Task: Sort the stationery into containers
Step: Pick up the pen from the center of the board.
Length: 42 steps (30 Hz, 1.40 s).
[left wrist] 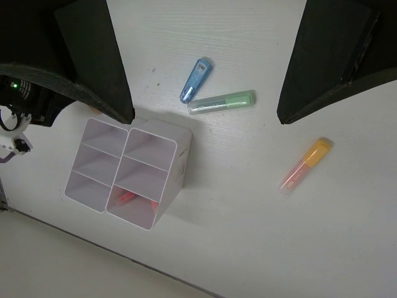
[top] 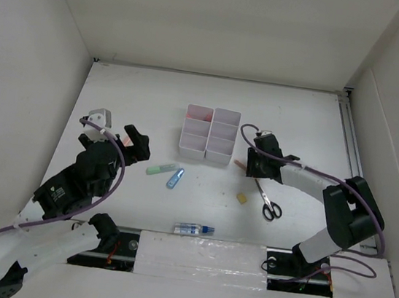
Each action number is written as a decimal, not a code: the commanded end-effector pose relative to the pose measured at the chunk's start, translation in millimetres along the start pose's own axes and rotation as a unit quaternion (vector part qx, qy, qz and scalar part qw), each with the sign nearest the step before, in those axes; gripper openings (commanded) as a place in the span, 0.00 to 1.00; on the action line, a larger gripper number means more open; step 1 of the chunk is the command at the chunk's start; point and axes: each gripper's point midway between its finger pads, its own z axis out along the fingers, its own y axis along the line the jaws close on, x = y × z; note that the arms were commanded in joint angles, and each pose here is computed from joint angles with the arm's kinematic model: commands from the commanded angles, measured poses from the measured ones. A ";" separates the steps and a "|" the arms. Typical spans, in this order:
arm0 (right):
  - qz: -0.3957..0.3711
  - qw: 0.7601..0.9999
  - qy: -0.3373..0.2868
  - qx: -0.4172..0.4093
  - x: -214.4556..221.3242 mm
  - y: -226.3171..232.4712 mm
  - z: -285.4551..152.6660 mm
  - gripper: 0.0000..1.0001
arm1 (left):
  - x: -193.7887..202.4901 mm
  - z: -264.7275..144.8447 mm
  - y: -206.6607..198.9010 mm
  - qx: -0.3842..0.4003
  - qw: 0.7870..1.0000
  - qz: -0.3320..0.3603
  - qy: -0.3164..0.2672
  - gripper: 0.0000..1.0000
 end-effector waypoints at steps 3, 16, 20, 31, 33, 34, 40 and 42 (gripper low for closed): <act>0.002 0.999 0.038 0.016 19.1 -0.9 1.9 0.40 | -10.2 -4.2 -2.5 0.015 1.000 -0.014 -0.019 1.00; 0.011 0.999 0.046 0.025 21.9 -2.5 5.4 0.20 | -11.0 -4.3 -4.7 0.021 1.000 -0.012 -0.019 1.00; 0.011 0.999 0.044 0.027 20.7 0.2 6.6 0.10 | -12.6 -6.0 -4.2 0.023 0.999 -0.015 -0.022 1.00; 0.046 0.997 -0.055 0.034 -30.8 0.5 -25.6 0.00 | -12.6 -6.0 -3.8 0.022 0.999 -0.011 -0.022 1.00; 0.053 0.994 -0.088 0.024 -51.1 4.9 -40.8 0.00 | -11.6 -3.8 -3.1 0.016 1.000 -0.007 -0.021 1.00; 0.055 0.994 -0.098 0.020 -55.7 5.9 -46.6 0.00 | -11.6 -3.8 -3.5 0.016 1.000 -0.012 -0.021 1.00; 0.008 0.982 -0.183 -0.039 -106.8 29.0 -87.6 0.00 | -8.5 -0.2 -1.0 0.003 1.000 -0.008 -0.018 1.00; -0.017 0.974 -0.221 -0.050 -122.4 34.9 -102.3 0.00 | -9.6 0.0 0.1 -0.002 1.000 -0.012 -0.021 1.00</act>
